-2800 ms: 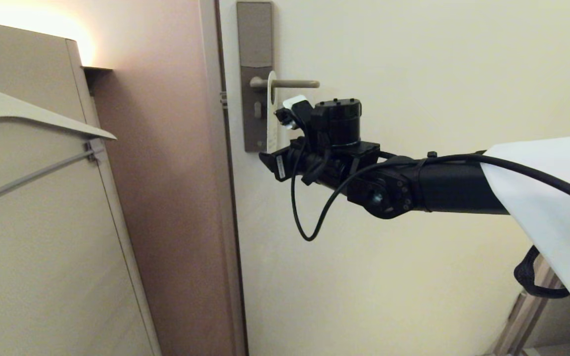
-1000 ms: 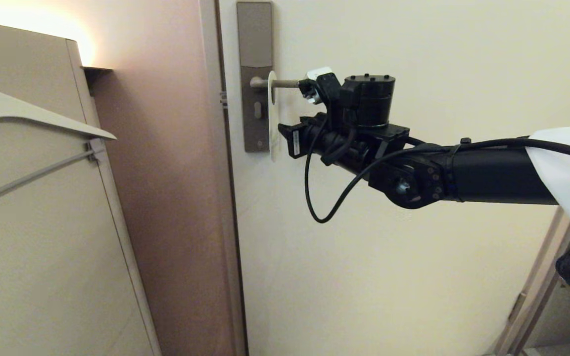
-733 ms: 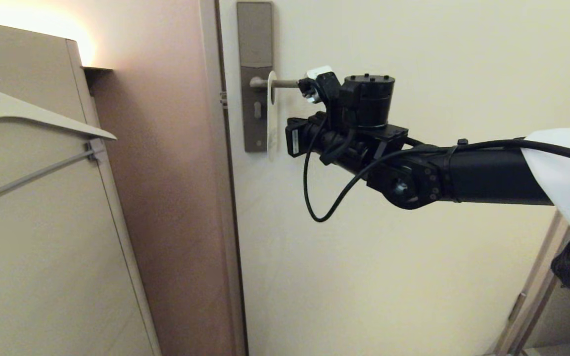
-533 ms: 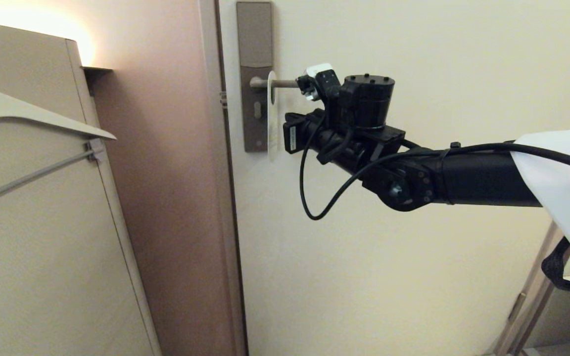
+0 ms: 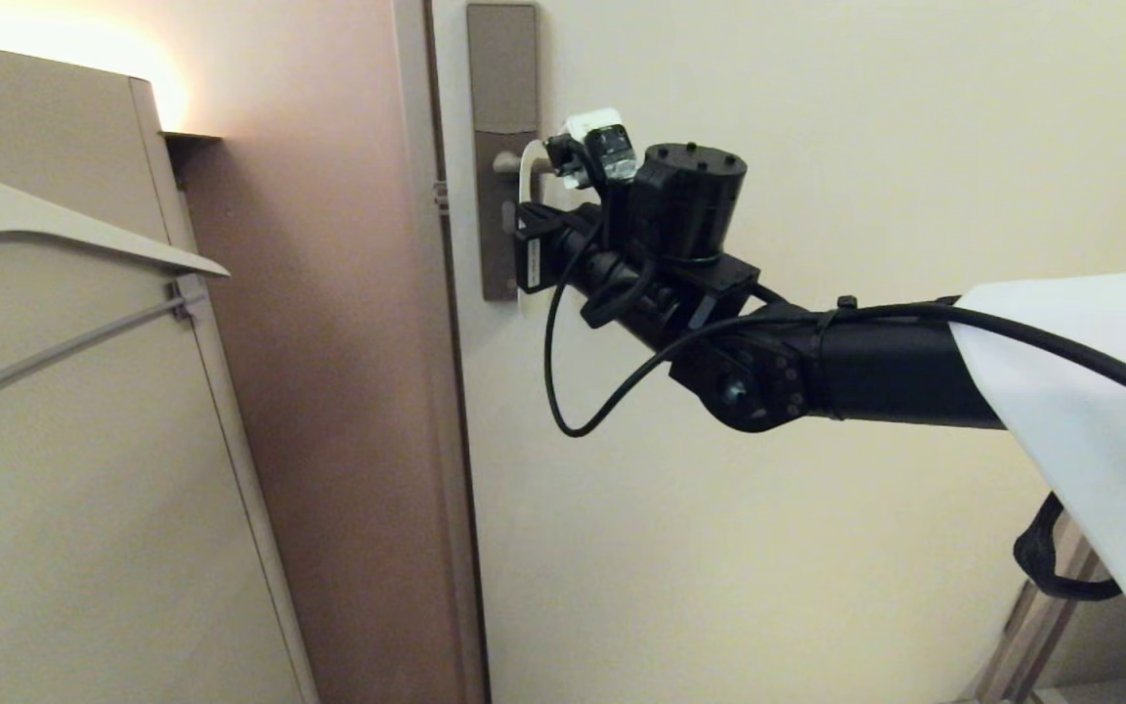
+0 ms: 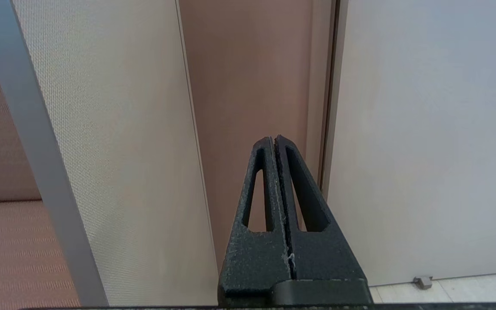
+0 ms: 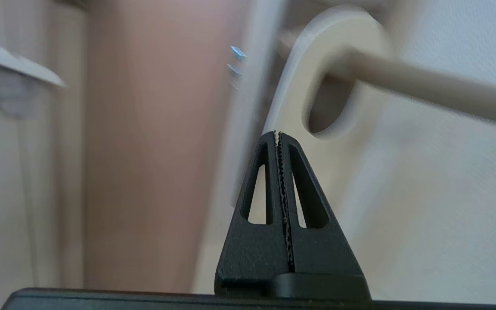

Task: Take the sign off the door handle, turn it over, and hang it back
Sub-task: Hang the sign back with the other side facing out

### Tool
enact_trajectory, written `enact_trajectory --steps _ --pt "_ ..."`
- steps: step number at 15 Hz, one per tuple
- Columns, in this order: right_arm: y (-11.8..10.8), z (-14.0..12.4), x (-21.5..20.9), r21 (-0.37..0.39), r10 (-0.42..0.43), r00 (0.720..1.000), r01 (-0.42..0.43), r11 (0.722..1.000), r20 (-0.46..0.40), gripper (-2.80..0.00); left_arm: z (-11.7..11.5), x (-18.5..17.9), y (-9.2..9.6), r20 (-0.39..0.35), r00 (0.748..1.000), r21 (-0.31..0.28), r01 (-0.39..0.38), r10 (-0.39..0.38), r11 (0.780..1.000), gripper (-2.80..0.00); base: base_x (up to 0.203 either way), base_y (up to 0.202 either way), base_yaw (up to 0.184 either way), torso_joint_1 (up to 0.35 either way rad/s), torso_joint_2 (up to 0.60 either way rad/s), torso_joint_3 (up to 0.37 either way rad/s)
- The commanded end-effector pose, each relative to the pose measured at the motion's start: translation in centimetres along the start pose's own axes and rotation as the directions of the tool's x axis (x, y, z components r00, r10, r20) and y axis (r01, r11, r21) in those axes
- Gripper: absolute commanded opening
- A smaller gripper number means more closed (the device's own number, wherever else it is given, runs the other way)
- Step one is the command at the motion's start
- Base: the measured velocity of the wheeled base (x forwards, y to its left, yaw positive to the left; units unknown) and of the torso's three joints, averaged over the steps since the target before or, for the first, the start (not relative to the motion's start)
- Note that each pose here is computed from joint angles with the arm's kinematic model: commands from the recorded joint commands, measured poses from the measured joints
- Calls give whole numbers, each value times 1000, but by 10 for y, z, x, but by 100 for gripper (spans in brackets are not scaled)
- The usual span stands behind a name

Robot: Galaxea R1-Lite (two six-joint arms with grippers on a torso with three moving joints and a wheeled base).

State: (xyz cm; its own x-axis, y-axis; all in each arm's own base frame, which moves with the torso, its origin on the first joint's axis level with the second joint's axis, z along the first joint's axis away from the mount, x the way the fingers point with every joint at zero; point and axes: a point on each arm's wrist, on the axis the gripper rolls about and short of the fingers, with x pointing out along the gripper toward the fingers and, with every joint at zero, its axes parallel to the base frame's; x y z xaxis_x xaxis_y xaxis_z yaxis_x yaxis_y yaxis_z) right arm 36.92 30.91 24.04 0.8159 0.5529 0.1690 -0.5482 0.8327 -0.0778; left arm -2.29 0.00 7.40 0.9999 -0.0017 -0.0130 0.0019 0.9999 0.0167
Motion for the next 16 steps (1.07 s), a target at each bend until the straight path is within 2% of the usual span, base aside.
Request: enact_trajectory --steps 1,6,8,10,13,15,16 --pt "13 -4 5 5 21 1000 -22 1000 23 -280 0 0 0 -2 1000 0 0 0 1000 -280 0 0 0 0 0 0" --pt "38 -16 8 14 62 997 -62 998 51 -280 0 0 0 -1 1000 0 1 -1 1000 -280 0 0 0 0 0 0" --pt "39 -13 8 20 45 995 -47 999 84 -280 0 0 0 -1 1000 0 0 0 1000 -280 0 0 0 0 0 0" --pt "34 4 3 28 19 993 -22 999 116 -280 0 0 0 -1 1000 0 1 -1 1000 -280 0 0 0 0 0 0" --pt "11 30 -4 28 -29 987 25 999 158 -280 0 0 0 -1 1000 0 0 0 1000 -280 0 0 0 0 0 0" --pt "0 38 -10 25 -50 986 47 999 160 -280 0 0 0 -1 1000 0 0 0 1000 -280 0 0 0 0 0 0" --pt "-6 36 -13 19 -59 989 57 998 134 -280 0 0 0 -1 1000 0 0 0 1000 -280 0 0 0 0 0 0"
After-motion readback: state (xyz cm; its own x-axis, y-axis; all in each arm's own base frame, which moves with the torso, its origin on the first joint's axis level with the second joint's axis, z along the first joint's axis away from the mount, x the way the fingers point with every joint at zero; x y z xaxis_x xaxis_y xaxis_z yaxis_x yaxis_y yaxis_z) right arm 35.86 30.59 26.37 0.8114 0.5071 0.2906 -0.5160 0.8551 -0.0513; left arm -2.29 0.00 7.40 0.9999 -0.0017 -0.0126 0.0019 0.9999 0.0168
